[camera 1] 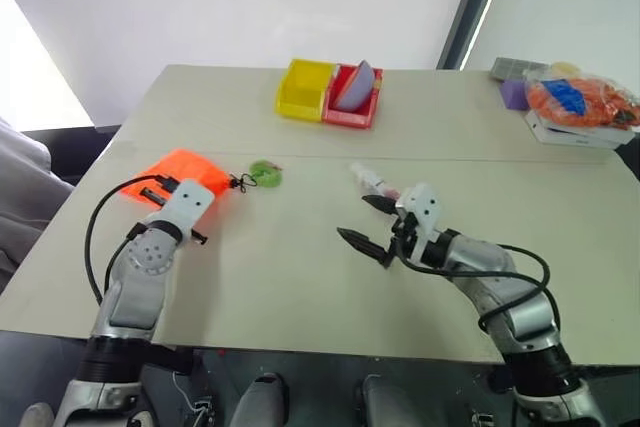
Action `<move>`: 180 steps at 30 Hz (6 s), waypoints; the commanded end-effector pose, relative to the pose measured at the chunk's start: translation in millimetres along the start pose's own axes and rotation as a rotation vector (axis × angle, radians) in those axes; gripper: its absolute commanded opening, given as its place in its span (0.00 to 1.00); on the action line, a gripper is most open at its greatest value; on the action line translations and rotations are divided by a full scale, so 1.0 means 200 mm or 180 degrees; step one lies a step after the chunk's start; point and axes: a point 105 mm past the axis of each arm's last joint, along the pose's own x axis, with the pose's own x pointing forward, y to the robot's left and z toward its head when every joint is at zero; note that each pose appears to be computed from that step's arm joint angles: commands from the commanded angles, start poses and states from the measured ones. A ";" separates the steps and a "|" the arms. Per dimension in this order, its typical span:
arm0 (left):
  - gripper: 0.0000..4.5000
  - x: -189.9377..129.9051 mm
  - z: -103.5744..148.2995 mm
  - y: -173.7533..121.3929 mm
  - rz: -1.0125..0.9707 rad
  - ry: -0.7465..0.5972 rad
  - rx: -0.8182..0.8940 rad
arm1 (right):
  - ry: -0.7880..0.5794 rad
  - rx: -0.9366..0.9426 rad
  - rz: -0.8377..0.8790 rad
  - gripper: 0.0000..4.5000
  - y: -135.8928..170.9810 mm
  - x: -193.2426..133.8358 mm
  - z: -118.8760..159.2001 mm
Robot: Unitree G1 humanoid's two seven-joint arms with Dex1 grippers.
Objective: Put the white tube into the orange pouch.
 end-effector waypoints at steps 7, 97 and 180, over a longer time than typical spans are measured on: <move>0.01 -0.04 0.19 -0.13 -0.0322 -0.0258 -0.0071 | 0.0184 -0.0320 -0.1207 1.00 -0.40 0.00 -0.11; 0.00 -0.35 0.36 -0.47 -0.1920 -0.0635 -0.0326 | -0.0166 -0.1026 0.1458 0.88 0.53 0.66 0.10; 0.98 -0.26 0.21 -0.05 -0.2684 -0.0934 -0.2517 | -0.0885 0.0582 -0.0323 0.00 0.07 0.30 0.43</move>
